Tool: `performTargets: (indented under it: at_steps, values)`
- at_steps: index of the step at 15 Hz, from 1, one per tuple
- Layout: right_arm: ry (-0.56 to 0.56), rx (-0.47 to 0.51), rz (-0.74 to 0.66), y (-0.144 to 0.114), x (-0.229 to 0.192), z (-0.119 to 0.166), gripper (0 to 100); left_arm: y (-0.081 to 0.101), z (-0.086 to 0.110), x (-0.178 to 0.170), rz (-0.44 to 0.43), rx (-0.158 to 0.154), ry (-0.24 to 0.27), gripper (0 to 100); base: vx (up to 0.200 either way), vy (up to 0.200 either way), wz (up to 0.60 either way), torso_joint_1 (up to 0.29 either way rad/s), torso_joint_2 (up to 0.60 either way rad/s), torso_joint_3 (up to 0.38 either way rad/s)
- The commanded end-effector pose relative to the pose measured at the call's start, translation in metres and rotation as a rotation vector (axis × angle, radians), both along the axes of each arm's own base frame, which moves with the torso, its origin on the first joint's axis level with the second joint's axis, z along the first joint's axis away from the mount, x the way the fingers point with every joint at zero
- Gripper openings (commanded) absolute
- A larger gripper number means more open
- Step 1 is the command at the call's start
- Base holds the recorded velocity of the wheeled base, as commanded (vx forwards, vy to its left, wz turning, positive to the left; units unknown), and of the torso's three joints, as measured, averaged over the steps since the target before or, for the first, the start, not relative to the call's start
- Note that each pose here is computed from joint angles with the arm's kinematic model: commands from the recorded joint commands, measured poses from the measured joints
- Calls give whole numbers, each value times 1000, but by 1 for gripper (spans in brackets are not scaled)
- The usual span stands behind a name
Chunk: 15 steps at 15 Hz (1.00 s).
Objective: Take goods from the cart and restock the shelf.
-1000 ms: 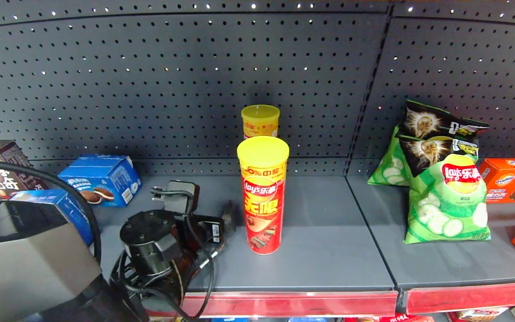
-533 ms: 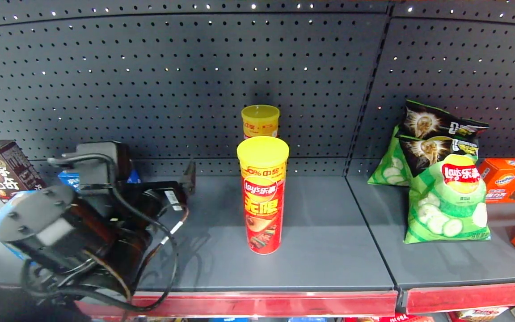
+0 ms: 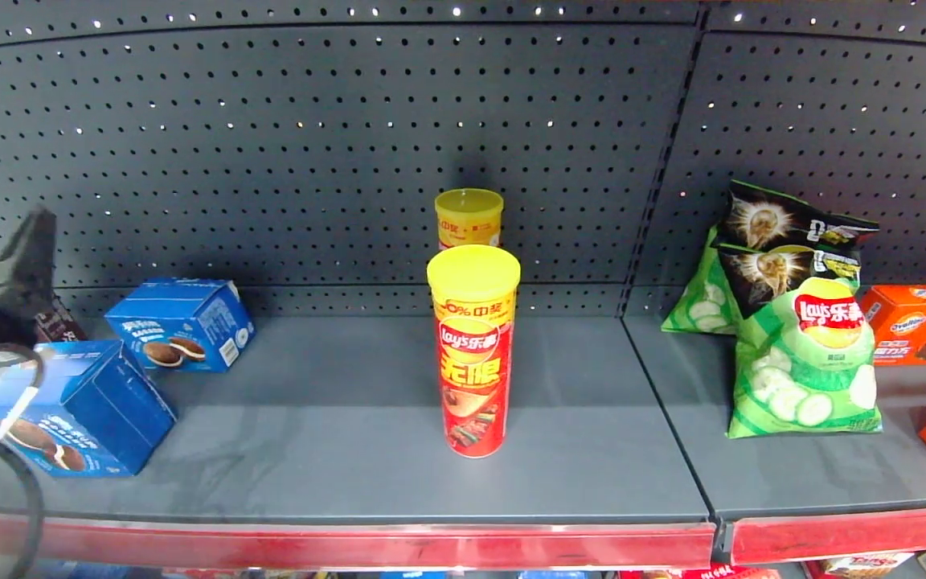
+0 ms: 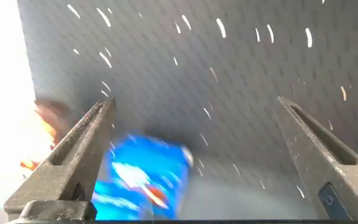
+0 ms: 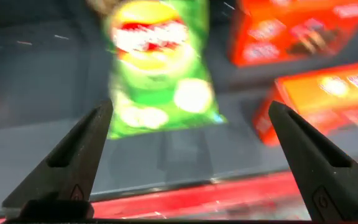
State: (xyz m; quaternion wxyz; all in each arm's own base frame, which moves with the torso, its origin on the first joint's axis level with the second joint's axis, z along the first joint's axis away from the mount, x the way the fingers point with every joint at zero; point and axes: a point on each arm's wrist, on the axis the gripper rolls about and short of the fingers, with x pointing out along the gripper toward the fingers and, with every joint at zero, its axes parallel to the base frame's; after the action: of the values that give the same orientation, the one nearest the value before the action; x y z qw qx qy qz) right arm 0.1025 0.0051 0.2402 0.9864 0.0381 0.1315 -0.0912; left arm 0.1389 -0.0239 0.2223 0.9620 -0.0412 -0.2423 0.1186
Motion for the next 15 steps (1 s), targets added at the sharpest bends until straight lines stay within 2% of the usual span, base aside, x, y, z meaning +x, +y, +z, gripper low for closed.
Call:
performTargets:
  at_steps: [1, 3, 5, 6, 7, 8, 9, 10, 11, 12, 13, 14, 15]
  values:
    - [32, -9, -64, -5, -2, -2, 100, 20, -12, -64, 46, 1, -100, 100, 0, 0, 0, 0, 0, 0]
    - [31, -13, -125, -10, -11, -2, 100, 28, -12, -87, 107, -18, -180, 100, 0, 0, 0, 0, 0, 0]
    - [-3, -15, -153, -12, -20, 2, 100, 29, -12, -88, 132, -42, -183, 100, 0, 0, 0, 0, 0, 0]
    - [-28, -23, -173, -12, -25, 5, 100, 29, -13, -94, 132, -41, -184, 100, 0, 0, 0, 0, 0, 0]
    - [-51, -24, -184, -12, -27, 10, 100, 30, -18, -100, 133, -23, -128, 100, 0, 0, 0, 0, 0, 0]
    - [-61, -22, -182, -12, -28, 13, 100, 30, -20, -102, 137, -12, -98, 100, 0, 0, 0, 0, 0, 0]
    - [-81, -20, -181, -12, -30, 17, 100, 32, -14, -120, 159, 26, -15, 100, 0, 0, 0, 0, 0, 0]
    - [-86, -19, -178, -12, -32, 17, 100, 33, -13, -128, 169, 38, 29, 100, 0, 0, 0, 0, 0, 0]
    - [-90, -19, -174, -12, -32, 17, 100, 35, -15, -145, 183, 52, 115, 100, 0, 0, 0, 0, 0, 0]
    - [-105, -15, -170, -12, -35, 19, 100, 39, -24, -181, 181, 85, 285, 100, 0, 0, 0, 0, 0, 0]
    - [-111, -13, -170, -12, -38, 18, 100, 41, -27, -198, 174, 107, 389, 100, 0, 0, 0, 0, 0, 0]
    - [-118, -11, -170, -12, -40, 18, 100, 42, -26, -205, 160, 115, 448, 100, 0, 0, 0, 0, 0, 0]
    - [-120, -9, -171, -12, -40, 18, 100, 41, -25, -204, 154, 114, 441, 100, 0, 0, 0, 0, 0, 0]
